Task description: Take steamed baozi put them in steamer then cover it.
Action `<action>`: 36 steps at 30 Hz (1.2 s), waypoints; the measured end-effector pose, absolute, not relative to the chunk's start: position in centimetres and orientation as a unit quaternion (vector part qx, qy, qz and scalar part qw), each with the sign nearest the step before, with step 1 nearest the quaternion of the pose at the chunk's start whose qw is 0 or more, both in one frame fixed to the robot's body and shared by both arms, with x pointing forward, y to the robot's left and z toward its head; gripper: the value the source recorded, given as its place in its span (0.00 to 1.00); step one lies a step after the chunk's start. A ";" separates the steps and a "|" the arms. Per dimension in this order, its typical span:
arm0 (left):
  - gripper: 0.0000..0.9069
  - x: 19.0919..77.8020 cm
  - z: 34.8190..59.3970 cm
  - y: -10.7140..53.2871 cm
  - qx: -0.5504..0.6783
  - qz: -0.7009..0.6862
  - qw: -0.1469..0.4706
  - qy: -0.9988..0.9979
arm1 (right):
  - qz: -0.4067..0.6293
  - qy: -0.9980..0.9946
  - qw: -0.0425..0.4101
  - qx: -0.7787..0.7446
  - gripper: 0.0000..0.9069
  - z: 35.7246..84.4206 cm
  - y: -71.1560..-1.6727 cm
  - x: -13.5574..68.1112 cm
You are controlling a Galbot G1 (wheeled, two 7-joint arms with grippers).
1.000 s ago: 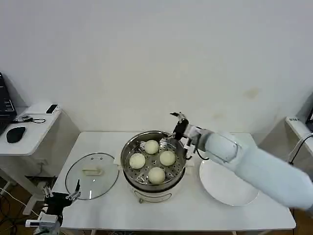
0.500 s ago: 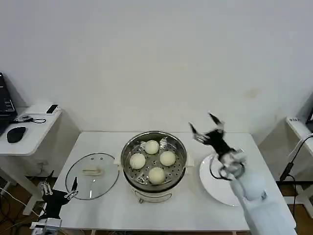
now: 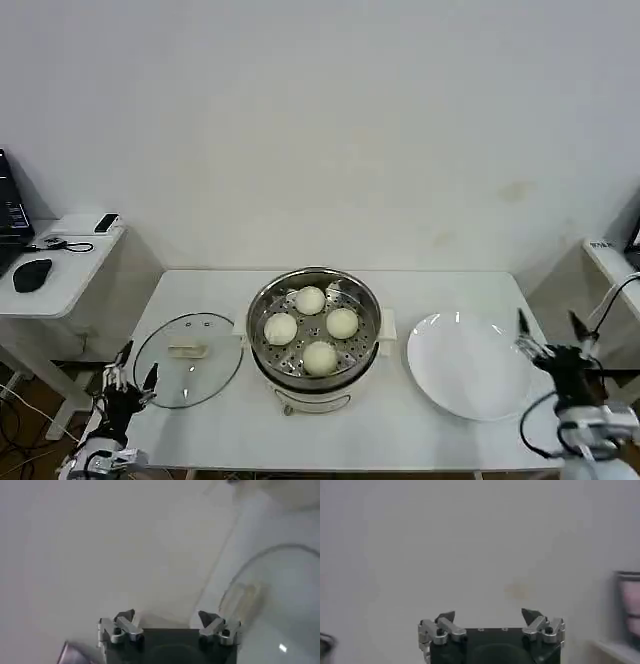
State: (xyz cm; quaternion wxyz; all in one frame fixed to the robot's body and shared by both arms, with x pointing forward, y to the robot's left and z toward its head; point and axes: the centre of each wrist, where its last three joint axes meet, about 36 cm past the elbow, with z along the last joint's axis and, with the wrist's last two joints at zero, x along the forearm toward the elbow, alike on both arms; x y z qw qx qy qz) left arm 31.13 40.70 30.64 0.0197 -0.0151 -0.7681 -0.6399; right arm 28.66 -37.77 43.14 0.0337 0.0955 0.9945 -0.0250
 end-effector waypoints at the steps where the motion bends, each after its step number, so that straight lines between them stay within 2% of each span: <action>1: 1.00 31.5 30.5 40.8 -0.019 -0.649 0.017 -0.760 | -0.025 0.994 0.031 0.102 1.00 43.2 -37.8 28.1; 14: 1.00 34.1 28.2 41.3 -0.061 -0.697 0.007 -0.714 | -0.028 0.987 0.001 0.160 1.00 42.9 -37.9 23.2; 36: 1.00 37.8 26.9 40.5 -0.078 -0.719 0.001 -0.691 | -0.037 0.982 -0.029 0.184 1.00 41.8 -37.6 20.8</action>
